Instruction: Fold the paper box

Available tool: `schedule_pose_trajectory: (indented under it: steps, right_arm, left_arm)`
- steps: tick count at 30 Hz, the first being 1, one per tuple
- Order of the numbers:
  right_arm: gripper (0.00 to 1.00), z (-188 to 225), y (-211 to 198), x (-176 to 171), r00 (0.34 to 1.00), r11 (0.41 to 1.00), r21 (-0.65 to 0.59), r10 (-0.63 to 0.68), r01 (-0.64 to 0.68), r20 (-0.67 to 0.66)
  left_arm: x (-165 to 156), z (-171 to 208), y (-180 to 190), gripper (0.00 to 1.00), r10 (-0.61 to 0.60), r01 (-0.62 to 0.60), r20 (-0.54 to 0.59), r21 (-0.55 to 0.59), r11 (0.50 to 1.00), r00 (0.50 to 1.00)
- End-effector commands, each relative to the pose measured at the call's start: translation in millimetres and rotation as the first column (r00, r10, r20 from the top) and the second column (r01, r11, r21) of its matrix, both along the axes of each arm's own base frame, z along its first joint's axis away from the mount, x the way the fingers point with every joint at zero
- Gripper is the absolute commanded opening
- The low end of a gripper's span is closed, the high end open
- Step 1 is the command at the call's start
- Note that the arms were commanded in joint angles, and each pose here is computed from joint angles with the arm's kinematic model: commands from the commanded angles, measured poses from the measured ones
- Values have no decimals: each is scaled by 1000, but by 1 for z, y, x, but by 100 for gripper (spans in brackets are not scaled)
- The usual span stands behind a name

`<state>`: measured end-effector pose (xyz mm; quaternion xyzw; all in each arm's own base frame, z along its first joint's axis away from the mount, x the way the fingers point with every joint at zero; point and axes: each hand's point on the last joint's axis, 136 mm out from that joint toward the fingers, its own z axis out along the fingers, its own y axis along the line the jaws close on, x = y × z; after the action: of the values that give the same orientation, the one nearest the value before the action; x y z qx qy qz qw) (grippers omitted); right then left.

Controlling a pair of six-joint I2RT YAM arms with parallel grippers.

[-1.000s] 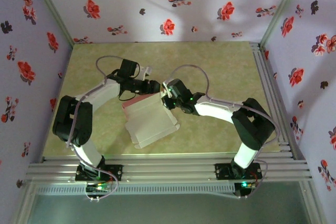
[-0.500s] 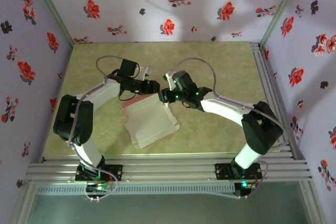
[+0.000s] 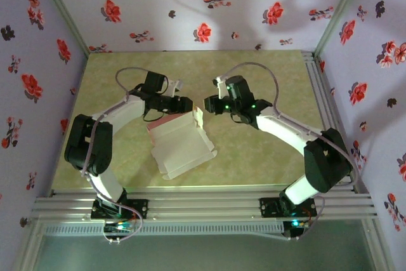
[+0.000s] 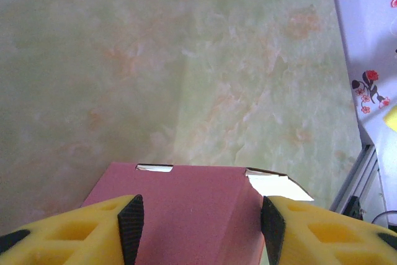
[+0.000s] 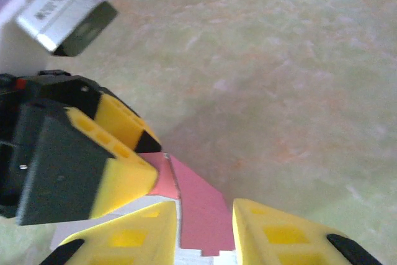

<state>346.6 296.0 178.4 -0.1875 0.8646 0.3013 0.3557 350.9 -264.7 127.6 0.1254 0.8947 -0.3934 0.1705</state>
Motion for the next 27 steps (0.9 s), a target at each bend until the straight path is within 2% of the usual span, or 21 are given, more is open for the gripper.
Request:
schedule_pose_trajectory:
  steps: [1, 5, 9, 19, 27]
  right_arm:
    - [30, -31, -5, -4, 997, 996, -82, 26, -32, -78]
    - [31, -58, -6, -2, 993, 989, -135, 43, -58, -112]
    - [30, -71, -1, -4, 988, 988, -127, 67, -85, -141]
    - [34, -70, 19, -16, 972, 986, -28, 159, -166, -176]
    - [36, -73, 29, -18, 963, 980, -3, 196, -200, -188]
  left_arm:
    - [-2, -14, 4, 54, -7, 8, -28, 30, 1000, 1000]
    - [-1, -13, 3, 55, -7, 7, -26, 26, 1000, 1000]
    - [0, -13, 3, 54, -2, 3, -25, 23, 1000, 1000]
    - [3, -12, 1, 54, 3, -3, -25, 17, 1000, 1000]
    - [4, -11, 0, 54, 1, -1, -29, 10, 1000, 1000]
